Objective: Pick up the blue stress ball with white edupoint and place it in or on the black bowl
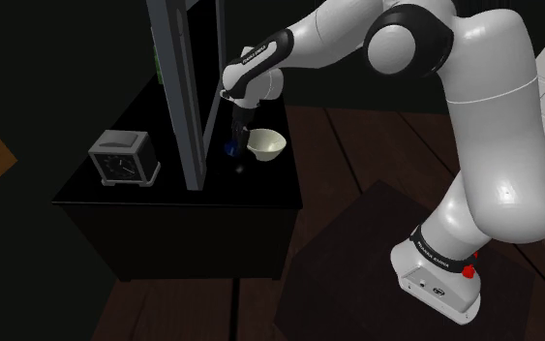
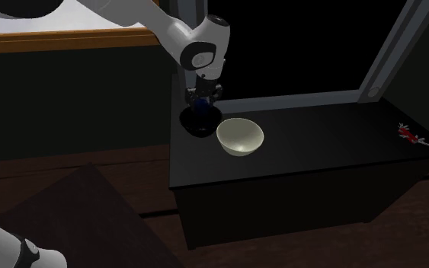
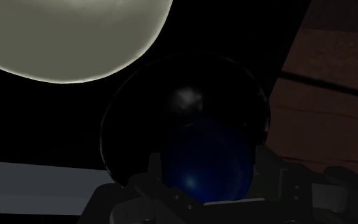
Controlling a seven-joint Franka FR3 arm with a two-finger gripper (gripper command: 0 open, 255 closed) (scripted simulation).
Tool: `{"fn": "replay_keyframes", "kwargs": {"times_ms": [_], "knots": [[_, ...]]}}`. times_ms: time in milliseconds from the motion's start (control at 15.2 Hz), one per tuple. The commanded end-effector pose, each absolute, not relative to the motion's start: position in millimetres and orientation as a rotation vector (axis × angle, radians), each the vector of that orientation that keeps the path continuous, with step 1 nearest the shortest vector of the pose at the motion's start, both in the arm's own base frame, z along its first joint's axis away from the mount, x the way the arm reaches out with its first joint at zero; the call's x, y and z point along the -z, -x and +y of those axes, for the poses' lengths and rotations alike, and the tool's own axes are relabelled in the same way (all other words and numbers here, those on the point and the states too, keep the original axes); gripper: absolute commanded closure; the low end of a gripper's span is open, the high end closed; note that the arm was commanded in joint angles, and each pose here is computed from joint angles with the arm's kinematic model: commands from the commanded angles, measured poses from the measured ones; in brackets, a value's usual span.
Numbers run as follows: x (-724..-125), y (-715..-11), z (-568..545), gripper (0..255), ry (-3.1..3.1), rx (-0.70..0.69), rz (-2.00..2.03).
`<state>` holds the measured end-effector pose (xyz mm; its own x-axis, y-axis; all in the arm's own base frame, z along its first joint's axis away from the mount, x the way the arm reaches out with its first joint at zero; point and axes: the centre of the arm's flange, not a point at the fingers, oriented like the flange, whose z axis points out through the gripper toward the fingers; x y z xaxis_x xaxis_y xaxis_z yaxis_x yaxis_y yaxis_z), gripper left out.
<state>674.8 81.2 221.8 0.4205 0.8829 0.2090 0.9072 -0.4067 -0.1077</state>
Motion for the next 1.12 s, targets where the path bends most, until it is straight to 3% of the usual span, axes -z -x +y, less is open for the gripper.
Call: {"fn": "replay_keyframes", "kwargs": {"times_ms": [0,660,726,1056], "knots": [[-210.8,-675.2,80.7,255,2.47,0.176,-1.579],[-197.5,-675.2,80.7,255,2.47,0.176,-1.579],[-197.6,-675.2,80.7,0,2.47,0.176,-1.579],[-197.5,-675.2,80.7,0,2.47,0.176,-1.579]]}}
